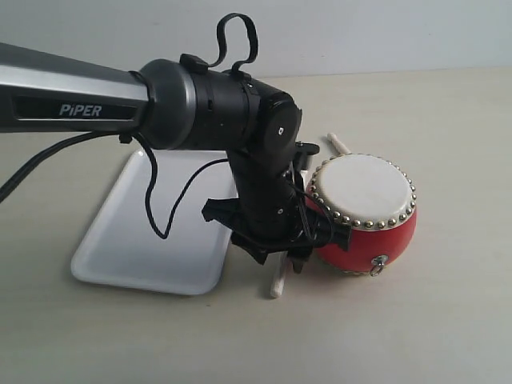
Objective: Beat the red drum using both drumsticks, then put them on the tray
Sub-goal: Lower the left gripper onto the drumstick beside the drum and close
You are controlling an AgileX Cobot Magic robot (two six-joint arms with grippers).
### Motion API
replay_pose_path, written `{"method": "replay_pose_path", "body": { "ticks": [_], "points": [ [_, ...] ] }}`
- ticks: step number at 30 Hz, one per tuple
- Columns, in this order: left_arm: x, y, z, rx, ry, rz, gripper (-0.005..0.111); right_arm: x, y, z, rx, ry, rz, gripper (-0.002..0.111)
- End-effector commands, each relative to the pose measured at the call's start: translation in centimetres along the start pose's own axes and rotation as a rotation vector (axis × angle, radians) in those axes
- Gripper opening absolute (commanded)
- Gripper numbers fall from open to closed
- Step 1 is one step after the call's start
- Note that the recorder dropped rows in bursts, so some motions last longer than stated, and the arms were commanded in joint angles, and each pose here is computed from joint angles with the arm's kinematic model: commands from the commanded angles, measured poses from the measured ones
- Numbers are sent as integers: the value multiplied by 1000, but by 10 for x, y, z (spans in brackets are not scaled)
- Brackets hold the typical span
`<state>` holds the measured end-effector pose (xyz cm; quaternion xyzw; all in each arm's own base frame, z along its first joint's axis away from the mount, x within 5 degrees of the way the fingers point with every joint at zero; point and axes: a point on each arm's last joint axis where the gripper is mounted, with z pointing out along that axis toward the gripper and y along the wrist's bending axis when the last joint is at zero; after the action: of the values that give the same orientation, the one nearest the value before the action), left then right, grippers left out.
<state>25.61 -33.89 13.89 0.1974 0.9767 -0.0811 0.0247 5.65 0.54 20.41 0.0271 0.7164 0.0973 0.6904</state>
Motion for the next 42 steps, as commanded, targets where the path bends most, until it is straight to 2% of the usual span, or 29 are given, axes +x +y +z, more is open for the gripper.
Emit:
{"method": "replay_pose_path", "body": {
  "ticks": [1,23,28,32,37,42],
  "points": [
    [-3,-2,-3,-5,-29,3,49,1,0,0,0,-9,0,0],
    [-3,0,-3,-29,-31,-1,49,1,0,0,0,-9,0,0],
    [3,-10,-2,-29,-29,33,49,1,0,0,0,-9,0,0],
    [2,-10,-2,-23,-46,24,49,1,0,0,0,-9,0,0],
    [5,-8,15,-53,12,19,49,1,0,0,0,-9,0,0],
    [5,-8,19,-53,15,6,49,1,0,0,0,-9,0,0]
  ]
}}
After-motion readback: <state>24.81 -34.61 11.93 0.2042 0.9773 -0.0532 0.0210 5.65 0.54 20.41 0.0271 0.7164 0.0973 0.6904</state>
